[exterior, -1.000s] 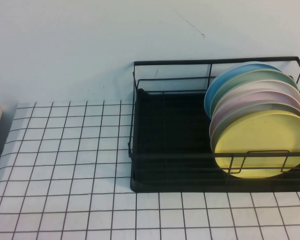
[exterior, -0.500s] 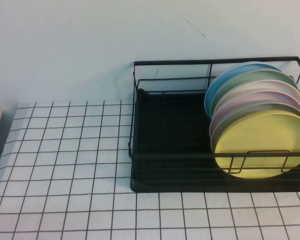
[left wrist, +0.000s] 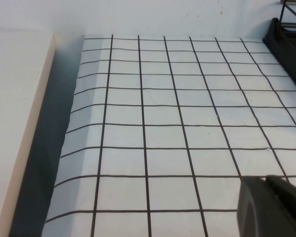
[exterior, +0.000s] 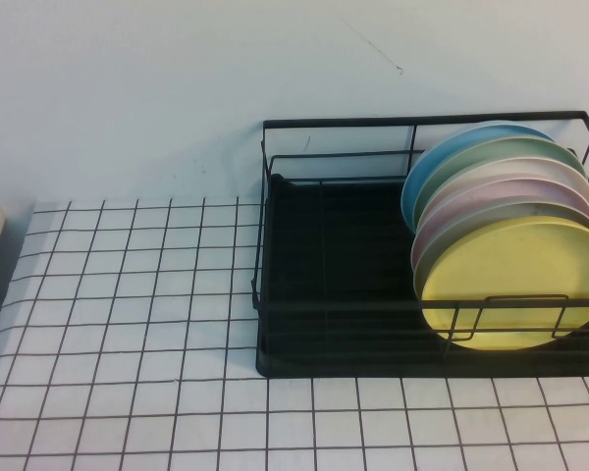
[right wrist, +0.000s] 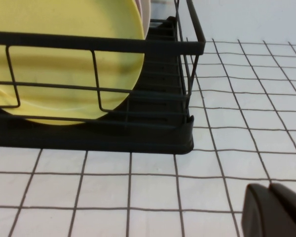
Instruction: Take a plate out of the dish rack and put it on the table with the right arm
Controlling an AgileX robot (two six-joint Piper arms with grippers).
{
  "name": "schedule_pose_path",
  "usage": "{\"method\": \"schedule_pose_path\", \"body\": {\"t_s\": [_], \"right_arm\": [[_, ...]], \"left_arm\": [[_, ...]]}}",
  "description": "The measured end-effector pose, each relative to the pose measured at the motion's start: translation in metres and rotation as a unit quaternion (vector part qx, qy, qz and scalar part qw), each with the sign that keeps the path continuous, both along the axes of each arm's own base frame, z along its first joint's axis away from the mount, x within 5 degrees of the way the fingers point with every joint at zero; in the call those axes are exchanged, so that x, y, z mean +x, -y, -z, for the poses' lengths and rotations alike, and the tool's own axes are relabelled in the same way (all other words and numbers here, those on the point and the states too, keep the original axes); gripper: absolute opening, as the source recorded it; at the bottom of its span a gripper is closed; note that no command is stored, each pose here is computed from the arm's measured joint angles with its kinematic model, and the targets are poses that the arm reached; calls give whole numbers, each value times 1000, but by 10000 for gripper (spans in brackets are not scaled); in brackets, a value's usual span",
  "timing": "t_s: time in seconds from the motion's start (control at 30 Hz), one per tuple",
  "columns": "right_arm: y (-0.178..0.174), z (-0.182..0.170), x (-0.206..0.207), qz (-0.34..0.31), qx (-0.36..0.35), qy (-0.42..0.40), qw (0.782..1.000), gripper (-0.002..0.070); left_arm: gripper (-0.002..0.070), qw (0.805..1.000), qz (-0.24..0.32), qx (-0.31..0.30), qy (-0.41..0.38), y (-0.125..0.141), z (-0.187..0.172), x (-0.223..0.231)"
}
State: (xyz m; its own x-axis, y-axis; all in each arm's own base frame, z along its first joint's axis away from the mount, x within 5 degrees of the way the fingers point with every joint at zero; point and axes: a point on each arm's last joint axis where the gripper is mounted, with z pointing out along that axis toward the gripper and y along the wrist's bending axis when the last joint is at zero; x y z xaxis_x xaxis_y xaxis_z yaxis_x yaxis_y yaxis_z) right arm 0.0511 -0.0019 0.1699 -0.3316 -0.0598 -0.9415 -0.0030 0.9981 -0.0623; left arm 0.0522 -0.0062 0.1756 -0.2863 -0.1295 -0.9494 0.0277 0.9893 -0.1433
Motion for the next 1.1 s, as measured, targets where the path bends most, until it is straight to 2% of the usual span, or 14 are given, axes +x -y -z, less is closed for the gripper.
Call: {"method": "schedule_pose_path", "body": {"t_s": [1.1], "right_arm": [[1, 0, 0, 2, -5, 0, 1000, -3]], "left_arm": [[-3, 1000, -1, -2, 0, 0, 0, 0]]}}
